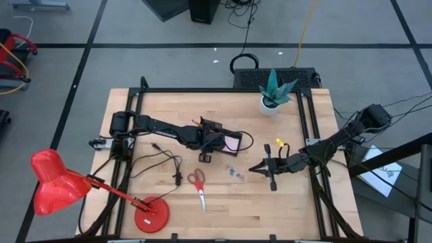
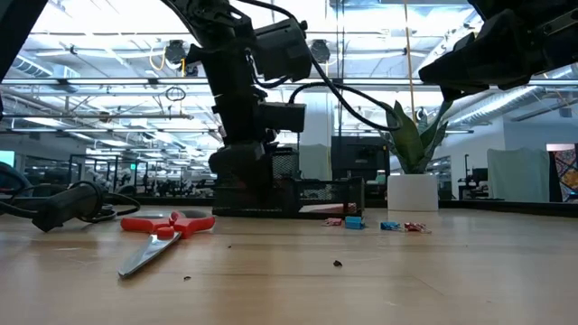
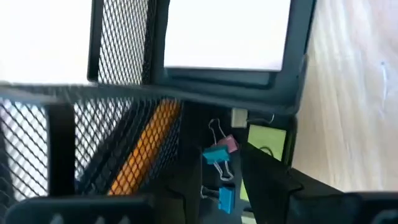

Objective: Pick and place office supplies into organizer
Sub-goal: Adjust the black desk organizer

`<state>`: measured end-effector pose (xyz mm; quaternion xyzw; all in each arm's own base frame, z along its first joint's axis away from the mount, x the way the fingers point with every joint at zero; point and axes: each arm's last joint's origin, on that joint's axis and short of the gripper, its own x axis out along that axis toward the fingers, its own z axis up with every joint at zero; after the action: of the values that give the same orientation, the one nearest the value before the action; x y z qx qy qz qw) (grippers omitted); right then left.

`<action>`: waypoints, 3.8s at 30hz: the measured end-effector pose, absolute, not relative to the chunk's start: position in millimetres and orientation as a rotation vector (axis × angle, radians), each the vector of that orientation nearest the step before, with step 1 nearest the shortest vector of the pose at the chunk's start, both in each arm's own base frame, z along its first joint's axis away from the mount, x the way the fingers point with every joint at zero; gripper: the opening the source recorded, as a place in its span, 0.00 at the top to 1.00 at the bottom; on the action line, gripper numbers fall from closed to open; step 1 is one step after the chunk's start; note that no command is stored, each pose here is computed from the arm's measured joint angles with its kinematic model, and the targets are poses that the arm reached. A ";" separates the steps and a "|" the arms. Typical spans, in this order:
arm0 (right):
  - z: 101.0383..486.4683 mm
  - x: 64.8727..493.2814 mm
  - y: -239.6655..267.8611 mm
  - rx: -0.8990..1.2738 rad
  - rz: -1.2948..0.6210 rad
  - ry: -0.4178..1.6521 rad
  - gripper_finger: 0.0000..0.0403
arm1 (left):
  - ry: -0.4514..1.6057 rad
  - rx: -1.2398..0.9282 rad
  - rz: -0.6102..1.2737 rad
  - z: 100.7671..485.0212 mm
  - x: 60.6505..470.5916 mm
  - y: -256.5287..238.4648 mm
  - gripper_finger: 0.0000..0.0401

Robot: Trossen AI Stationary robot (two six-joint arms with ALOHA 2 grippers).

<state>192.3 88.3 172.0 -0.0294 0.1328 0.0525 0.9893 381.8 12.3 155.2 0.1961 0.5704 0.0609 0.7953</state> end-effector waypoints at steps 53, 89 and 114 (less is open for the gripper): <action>167.4 192.1 81.3 -0.026 0.068 0.275 0.99 | 0.466 -0.131 0.480 173.6 214.9 101.3 0.97; 167.3 192.0 81.4 -0.023 0.068 0.277 0.99 | 0.674 -0.254 0.214 115.6 250.5 28.0 0.99; 167.2 192.0 81.4 -0.026 0.068 0.278 0.99 | 0.651 -0.129 0.028 122.8 259.1 -3.3 0.98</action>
<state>192.0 81.4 167.2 -0.0130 0.1386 0.0339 0.9897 259.1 -3.3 122.8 -0.0635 0.3196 0.0136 0.9453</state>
